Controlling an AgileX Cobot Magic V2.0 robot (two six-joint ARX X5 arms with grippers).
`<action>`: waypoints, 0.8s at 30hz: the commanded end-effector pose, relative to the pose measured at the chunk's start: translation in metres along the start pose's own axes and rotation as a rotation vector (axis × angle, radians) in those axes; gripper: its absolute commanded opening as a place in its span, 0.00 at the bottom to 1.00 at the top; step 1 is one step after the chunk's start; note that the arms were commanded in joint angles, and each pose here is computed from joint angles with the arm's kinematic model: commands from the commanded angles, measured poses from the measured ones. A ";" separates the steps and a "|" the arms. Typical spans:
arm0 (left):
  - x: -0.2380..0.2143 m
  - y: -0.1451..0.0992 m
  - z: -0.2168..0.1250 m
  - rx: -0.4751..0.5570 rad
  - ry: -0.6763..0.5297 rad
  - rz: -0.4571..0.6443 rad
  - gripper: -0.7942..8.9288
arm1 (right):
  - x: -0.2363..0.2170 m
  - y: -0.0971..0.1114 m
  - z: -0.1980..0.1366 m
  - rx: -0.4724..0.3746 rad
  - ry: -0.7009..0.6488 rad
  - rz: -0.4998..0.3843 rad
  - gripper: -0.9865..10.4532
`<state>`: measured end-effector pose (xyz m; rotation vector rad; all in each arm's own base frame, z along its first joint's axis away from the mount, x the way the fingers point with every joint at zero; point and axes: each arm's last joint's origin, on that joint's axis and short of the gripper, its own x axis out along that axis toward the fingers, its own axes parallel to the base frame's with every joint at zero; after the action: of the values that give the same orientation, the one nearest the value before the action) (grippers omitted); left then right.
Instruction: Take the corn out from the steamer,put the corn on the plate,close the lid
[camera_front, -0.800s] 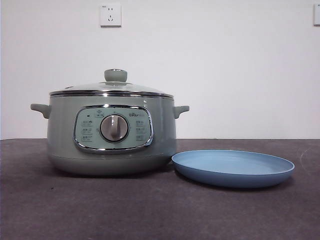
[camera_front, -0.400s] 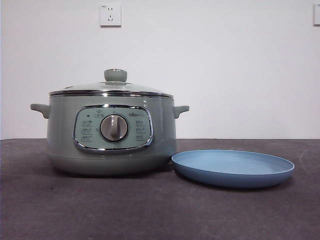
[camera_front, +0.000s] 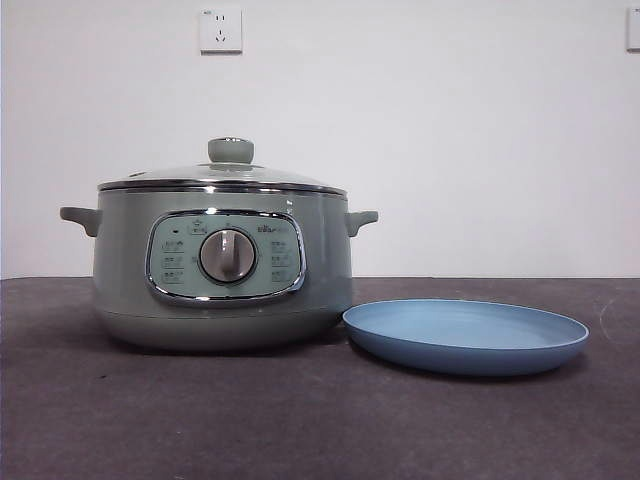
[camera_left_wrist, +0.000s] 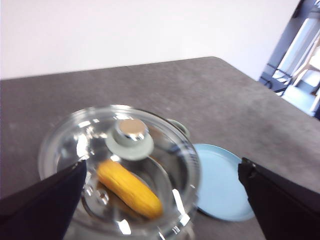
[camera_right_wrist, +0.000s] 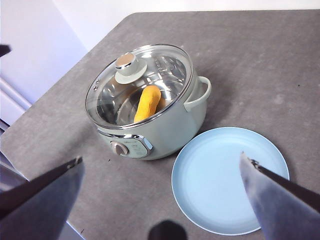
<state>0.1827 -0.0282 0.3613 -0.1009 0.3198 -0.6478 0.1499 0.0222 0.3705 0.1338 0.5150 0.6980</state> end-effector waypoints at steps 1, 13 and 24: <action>0.020 0.005 0.005 0.053 -0.027 0.009 0.76 | 0.000 0.001 0.001 -0.001 -0.006 0.000 0.72; 0.126 0.016 -0.013 0.171 0.008 0.048 0.76 | 0.000 0.001 0.000 0.008 0.005 0.001 0.72; 0.192 0.022 -0.035 0.182 0.119 0.084 0.76 | 0.000 0.001 -0.005 0.040 0.045 0.002 0.72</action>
<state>0.3261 -0.1245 0.2773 0.1088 0.3756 -0.5931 0.1473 0.0221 0.3659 0.1535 0.5727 0.6943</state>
